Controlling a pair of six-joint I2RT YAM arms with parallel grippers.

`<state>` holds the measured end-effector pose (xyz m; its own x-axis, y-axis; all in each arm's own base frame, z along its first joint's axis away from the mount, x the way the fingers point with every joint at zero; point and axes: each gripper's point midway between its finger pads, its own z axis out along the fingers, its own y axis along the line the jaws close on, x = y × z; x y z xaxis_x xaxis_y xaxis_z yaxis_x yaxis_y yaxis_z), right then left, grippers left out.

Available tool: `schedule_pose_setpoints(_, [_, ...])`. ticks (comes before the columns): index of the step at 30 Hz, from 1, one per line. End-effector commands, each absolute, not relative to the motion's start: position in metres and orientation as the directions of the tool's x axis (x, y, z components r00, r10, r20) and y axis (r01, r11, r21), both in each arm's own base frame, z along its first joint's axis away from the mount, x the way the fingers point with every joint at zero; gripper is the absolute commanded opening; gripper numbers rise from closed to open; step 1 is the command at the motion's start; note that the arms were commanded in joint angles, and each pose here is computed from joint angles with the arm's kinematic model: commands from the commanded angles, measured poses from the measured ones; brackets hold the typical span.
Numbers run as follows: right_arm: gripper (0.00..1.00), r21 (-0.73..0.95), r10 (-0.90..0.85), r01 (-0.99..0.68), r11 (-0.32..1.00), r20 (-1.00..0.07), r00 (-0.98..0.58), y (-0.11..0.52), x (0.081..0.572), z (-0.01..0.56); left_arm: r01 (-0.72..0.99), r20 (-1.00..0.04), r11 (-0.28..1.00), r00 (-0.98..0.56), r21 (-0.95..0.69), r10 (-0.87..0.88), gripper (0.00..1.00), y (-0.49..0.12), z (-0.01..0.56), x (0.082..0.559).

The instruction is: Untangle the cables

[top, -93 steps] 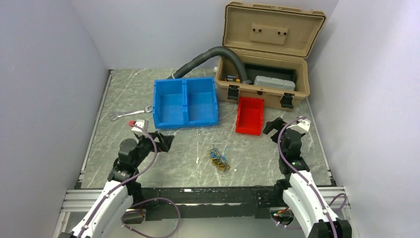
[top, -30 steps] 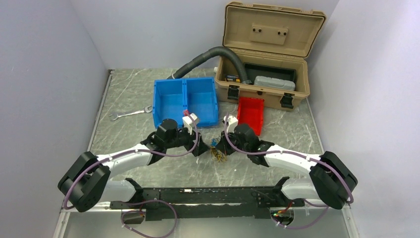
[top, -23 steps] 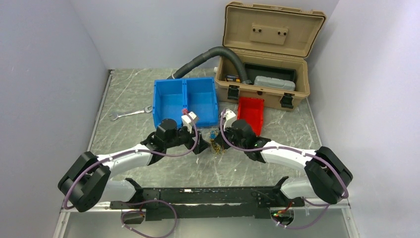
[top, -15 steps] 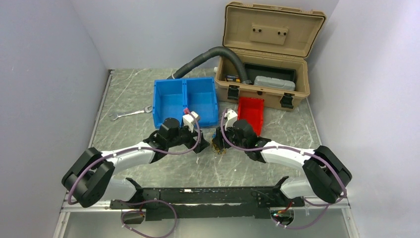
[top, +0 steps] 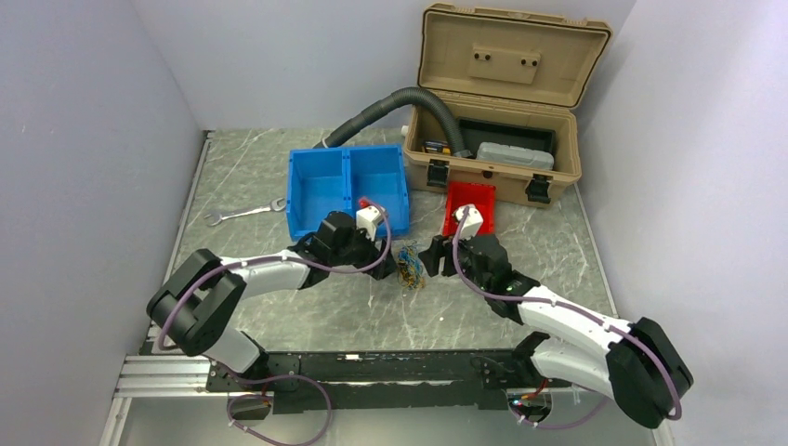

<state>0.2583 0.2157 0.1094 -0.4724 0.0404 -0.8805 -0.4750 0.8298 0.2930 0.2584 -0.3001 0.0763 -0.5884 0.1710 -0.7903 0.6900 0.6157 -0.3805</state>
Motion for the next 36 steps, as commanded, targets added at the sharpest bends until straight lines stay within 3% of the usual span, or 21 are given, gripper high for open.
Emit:
schedule_pose_setpoints(1, [0.69, 0.323, 0.131, -0.431, 0.842, -0.899, -0.418, 0.204, 0.266, 0.127, 0.690, -0.776, 0.593, -0.609, -0.415, 0.164, 0.79, -0.319, 0.088, 0.265])
schedule_pose_setpoints(10, [0.69, 0.347, 0.159, -0.417, 0.840, -0.892, -0.423, 0.199, 0.267, 0.127, 0.691, -0.735, 0.572, -0.645, -0.442, 0.211, 0.76, -0.333, 0.064, 0.263])
schedule_pose_setpoints(12, [0.69, 0.348, 0.160, -0.411, 0.842, -0.891, -0.425, 0.199, 0.269, 0.126, 0.702, -0.732, 0.556, -0.643, -0.445, 0.224, 0.70, -0.336, 0.065, 0.262])
schedule_pose_setpoints(14, [0.69, 0.349, 0.163, -0.405, 0.845, -0.890, -0.426, 0.197, 0.270, 0.125, 0.704, -0.727, 0.549, -0.646, -0.450, 0.232, 0.58, -0.339, 0.064, 0.263])
schedule_pose_setpoints(18, [0.70, 0.358, 0.166, -0.401, 0.843, -0.883, -0.439, 0.197, 0.271, 0.123, 0.714, -0.723, 0.535, -0.644, -0.452, 0.249, 0.05, -0.341, 0.067, 0.262])
schedule_pose_setpoints(19, [0.70, 0.359, 0.165, -0.398, 0.844, -0.881, -0.443, 0.197, 0.271, 0.122, 0.717, -0.727, 0.531, -0.641, -0.452, 0.248, 0.00, -0.341, 0.069, 0.261])
schedule_pose_setpoints(25, [0.70, 0.379, 0.191, -0.378, 0.844, -0.873, -0.449, 0.188, 0.270, 0.121, 0.738, -0.767, 0.511, -0.605, -0.441, 0.213, 0.00, -0.336, 0.086, 0.258])
schedule_pose_setpoints(36, [0.70, 0.512, 0.185, -0.463, 0.723, -0.790, -0.585, 0.210, 0.241, 0.103, 0.736, -0.782, 0.440, -0.613, -0.515, 0.109, 0.00, -0.323, 0.105, 0.257])
